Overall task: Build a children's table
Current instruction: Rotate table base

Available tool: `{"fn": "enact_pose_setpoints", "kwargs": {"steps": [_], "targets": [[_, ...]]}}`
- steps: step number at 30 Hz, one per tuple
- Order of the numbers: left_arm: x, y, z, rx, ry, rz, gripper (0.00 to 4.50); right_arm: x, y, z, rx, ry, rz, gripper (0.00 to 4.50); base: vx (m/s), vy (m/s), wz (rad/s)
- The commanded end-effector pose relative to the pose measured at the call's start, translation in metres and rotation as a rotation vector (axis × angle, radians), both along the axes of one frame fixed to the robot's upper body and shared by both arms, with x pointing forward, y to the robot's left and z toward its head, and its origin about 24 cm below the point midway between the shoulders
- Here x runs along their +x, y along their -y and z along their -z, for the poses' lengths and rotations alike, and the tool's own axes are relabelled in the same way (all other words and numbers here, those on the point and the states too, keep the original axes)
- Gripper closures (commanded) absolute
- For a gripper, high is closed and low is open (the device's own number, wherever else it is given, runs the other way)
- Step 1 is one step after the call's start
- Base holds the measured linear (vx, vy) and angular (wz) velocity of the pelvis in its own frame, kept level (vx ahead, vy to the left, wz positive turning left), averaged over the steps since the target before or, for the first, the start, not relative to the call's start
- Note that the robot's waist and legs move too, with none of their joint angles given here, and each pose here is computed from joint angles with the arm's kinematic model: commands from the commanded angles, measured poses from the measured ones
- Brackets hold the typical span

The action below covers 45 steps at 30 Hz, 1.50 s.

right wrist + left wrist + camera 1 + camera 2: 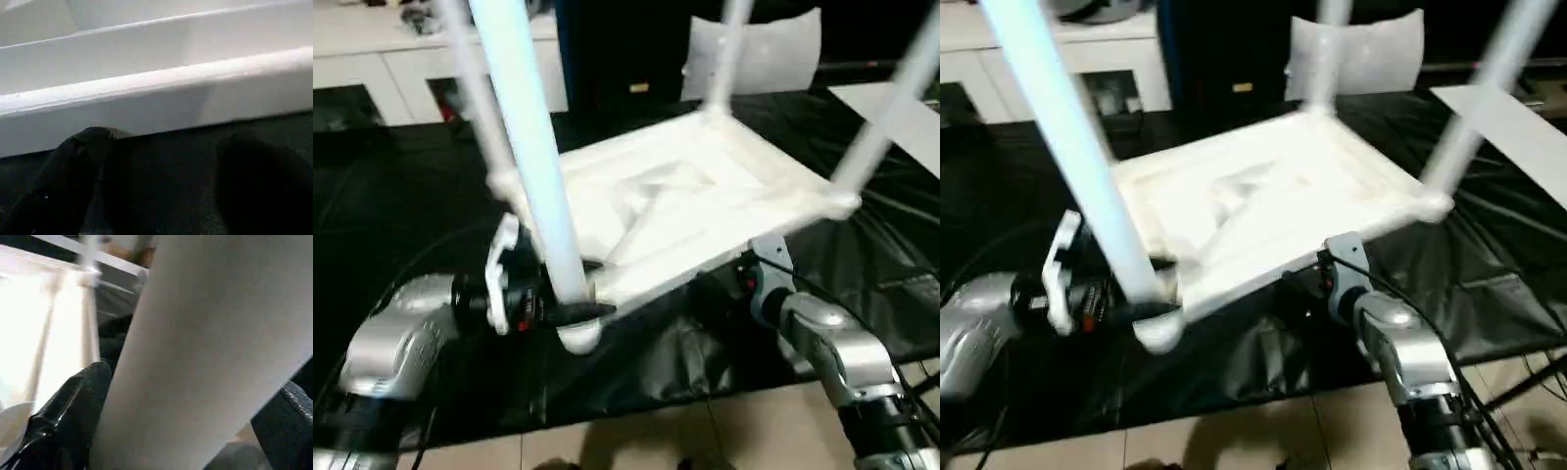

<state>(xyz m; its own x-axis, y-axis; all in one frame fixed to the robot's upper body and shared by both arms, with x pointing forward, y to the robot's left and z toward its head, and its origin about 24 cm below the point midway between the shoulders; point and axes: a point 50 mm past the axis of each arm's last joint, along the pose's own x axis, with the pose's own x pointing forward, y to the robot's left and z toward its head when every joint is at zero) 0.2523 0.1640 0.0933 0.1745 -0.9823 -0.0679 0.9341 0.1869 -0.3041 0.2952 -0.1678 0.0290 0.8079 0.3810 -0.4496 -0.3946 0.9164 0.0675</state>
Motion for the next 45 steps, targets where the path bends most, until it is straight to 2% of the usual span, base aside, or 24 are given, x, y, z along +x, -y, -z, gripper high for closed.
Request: {"fn": "enact_pose_setpoints", "kwargs": {"steps": [1, 10, 15, 28, 31, 36, 40, 42, 43, 45], "targets": [[-0.015, 0.023, -0.006, -0.043, 0.0, 0.125, 0.04, 0.005, -0.016, -0.006, 0.018, 0.032, -0.054, 0.0, 0.0, 0.0, 0.0], [-0.03, 0.065, -0.016, -0.131, 0.008, 0.195, 0.04, 0.012, -0.028, -0.008, 0.011, 0.052, -0.101, 0.0, 0.0, 0.0, 0.0], [-0.028, 0.082, -0.019, -0.166, 0.019, 0.181, 0.04, 0.017, -0.038, -0.01, 0.005, 0.068, -0.149, 0.0, 0.0, 0.0, 0.0], [-0.01, 0.106, -0.023, -0.18, 0.067, 0.142, 0.04, 0.03, -0.05, -0.012, 0.014, 0.088, -0.195, 0.0, 0.0, 0.0, 0.0], [-0.004, 0.113, -0.026, -0.193, 0.083, 0.137, 0.04, 0.032, -0.065, -0.011, 0.082, 0.089, -0.248, 0.0, 0.0, 0.0, 0.0], [0.007, 0.116, -0.028, -0.189, 0.122, 0.094, 0.04, 0.037, -0.084, -0.009, 0.109, 0.089, -0.295, 0.0, 0.0, 0.0, 0.0], [0.016, 0.115, -0.029, -0.173, 0.163, 0.046, 0.04, 0.043, -0.084, -0.01, 0.104, 0.112, -0.256, 0.0, 0.0, 0.0, 0.0], [0.022, 0.112, -0.028, -0.157, 0.191, 0.004, 0.04, 0.048, -0.078, -0.011, 0.09, 0.135, -0.209, 0.0, 0.0, 0.0, 0.0], [0.024, 0.111, -0.028, -0.147, 0.205, -0.016, 0.04, 0.05, -0.074, -0.012, 0.081, 0.146, -0.187, 0.0, 0.0, 0.0, 0.0], [0.035, 0.102, -0.026, -0.091, 0.26, -0.106, 0.04, 0.057, -0.051, -0.015, 0.049, 0.187, -0.075, 0.0, 0.0, 0.0, 0.0]]}}
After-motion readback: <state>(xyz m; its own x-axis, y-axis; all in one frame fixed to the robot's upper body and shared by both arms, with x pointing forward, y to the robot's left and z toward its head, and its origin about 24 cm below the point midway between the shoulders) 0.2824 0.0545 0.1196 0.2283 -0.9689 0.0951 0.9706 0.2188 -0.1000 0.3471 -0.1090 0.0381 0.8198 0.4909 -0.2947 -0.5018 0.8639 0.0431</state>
